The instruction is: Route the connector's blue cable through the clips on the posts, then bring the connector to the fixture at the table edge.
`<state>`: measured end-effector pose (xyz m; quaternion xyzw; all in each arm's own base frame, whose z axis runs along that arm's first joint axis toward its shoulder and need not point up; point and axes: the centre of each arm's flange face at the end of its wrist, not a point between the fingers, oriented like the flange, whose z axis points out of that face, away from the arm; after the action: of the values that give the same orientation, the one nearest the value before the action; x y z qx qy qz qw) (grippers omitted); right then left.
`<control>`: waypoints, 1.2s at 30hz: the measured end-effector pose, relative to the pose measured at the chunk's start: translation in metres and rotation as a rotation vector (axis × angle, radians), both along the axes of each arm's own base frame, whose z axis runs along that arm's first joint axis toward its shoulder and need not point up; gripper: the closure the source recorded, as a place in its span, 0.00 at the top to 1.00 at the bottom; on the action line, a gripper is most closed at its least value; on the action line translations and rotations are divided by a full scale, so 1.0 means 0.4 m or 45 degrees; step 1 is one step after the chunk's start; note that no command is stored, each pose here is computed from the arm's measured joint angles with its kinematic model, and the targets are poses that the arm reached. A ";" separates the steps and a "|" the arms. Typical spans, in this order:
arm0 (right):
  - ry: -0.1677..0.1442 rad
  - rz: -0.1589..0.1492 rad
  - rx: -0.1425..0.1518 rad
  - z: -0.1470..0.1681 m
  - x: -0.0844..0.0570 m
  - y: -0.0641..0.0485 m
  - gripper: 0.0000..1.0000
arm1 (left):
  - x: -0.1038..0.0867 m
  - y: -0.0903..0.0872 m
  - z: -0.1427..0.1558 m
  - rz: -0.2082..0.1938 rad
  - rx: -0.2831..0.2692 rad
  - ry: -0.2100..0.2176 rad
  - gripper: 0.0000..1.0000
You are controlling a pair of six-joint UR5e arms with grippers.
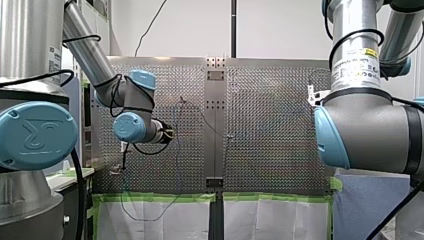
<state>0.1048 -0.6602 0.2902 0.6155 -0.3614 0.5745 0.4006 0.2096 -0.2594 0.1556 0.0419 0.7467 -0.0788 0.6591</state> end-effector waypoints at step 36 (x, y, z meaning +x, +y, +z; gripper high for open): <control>-0.003 0.017 -0.004 -0.027 0.020 -0.007 0.00 | 0.008 0.006 -0.002 0.014 0.000 0.000 1.00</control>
<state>0.1128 -0.6630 0.2792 0.6164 -0.3569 0.5785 0.3974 0.2129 -0.2571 0.1550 0.0380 0.7469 -0.0750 0.6596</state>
